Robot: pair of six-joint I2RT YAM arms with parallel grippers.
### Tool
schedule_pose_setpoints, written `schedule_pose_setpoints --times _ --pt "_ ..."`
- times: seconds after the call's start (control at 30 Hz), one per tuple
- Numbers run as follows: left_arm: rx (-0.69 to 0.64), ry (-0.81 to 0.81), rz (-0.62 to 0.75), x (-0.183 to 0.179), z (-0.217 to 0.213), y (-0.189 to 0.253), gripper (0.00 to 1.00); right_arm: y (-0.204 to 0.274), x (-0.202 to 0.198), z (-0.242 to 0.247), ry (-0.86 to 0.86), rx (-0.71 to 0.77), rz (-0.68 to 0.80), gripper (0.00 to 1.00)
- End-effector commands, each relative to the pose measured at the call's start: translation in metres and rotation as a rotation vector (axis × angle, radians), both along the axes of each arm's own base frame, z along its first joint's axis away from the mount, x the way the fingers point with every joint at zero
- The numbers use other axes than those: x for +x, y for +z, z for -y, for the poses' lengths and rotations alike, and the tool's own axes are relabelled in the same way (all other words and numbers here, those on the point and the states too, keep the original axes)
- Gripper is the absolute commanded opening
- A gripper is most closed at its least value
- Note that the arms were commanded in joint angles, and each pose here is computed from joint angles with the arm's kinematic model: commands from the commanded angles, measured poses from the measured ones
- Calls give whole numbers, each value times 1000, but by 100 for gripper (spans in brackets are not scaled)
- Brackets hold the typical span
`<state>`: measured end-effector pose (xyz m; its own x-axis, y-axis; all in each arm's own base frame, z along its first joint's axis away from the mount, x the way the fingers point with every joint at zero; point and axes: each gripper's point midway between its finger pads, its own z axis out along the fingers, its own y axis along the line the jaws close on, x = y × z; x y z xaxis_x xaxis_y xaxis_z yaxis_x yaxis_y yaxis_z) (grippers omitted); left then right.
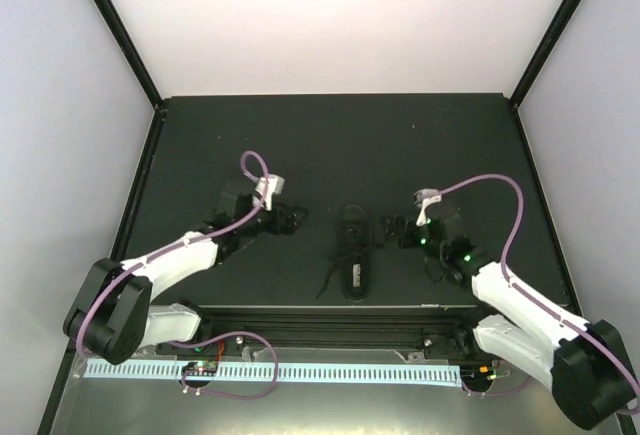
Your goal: Tie the shoes
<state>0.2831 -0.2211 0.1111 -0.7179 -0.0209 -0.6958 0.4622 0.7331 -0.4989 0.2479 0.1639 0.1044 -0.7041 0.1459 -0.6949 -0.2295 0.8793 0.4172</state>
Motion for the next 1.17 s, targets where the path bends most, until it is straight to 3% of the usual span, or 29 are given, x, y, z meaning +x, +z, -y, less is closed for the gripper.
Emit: schedule_pose_setpoints --times 0.0,0.2,0.4,0.53,0.73,1.13 --pt "-11 156 52 37 -59 24 86 11 39 45 -118 -44 14 100" --pt "-48 542 190 54 -188 56 87 37 71 138 -418 3 105 100" --pt "155 903 427 28 -267 66 89 67 60 199 -677 -150 349 100" --pt "179 924 570 14 -270 68 94 80 48 218 -774 -203 504 100" --pt "169 904 641 21 -267 71 98 81 50 221 -777 -238 632 100" --pt "187 875 630 46 -260 62 99 69 73 220 -746 -294 603 100"
